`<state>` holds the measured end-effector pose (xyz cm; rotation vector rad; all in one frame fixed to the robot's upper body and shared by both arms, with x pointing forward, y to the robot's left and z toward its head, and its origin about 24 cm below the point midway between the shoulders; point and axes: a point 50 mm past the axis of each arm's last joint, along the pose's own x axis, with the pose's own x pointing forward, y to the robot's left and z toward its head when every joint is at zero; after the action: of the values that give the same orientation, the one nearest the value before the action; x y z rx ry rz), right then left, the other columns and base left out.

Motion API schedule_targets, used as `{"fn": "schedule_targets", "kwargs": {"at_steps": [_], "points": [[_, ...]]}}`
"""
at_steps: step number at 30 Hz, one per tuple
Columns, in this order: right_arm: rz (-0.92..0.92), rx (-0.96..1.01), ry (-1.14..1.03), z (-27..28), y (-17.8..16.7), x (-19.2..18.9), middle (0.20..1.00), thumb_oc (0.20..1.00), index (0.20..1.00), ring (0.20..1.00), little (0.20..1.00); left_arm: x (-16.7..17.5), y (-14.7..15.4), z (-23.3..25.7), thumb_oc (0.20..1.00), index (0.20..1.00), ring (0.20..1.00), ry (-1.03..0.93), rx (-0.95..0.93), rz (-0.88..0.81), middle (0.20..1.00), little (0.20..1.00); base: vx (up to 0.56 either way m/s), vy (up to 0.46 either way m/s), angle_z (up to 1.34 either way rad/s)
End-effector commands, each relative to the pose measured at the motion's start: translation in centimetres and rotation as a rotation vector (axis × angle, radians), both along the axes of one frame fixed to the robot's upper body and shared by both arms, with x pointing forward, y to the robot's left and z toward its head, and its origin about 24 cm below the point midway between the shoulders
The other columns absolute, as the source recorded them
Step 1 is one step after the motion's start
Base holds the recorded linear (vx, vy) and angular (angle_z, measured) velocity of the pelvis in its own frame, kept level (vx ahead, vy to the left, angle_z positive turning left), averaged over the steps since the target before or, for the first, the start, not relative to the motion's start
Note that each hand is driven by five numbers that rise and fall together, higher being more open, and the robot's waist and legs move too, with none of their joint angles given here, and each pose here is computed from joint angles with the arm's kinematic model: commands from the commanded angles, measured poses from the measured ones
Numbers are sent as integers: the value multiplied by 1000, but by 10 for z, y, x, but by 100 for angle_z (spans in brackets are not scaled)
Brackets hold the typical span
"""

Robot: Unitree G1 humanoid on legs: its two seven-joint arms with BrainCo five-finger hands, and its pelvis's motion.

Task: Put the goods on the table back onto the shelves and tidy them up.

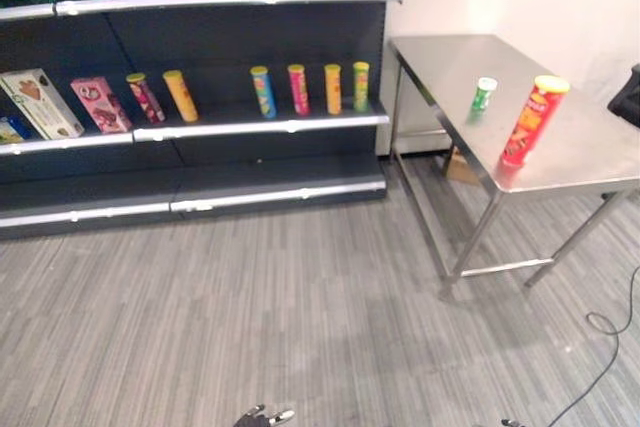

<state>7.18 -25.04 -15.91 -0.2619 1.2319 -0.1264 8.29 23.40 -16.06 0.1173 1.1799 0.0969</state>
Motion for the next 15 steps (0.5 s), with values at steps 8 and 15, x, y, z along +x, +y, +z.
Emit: {"fn": "schedule_targets", "kwargs": {"at_steps": [8, 15], "points": [[27, -29, -38, 5, -8, 18, 1000, 1000, 1000, 1000, 1000, 18, 6, 4, 1000, 1000, 1000, -16, 49, -89, 1000, 1000, 0, 0, 0], [39, -31, -43, 6, -10, 20, 1000, 1000, 1000, 1000, 1000, 20, 7, 5, 1000, 1000, 1000, -10, 77, -167, 1000, 1000, 0, 0, 0]]}}
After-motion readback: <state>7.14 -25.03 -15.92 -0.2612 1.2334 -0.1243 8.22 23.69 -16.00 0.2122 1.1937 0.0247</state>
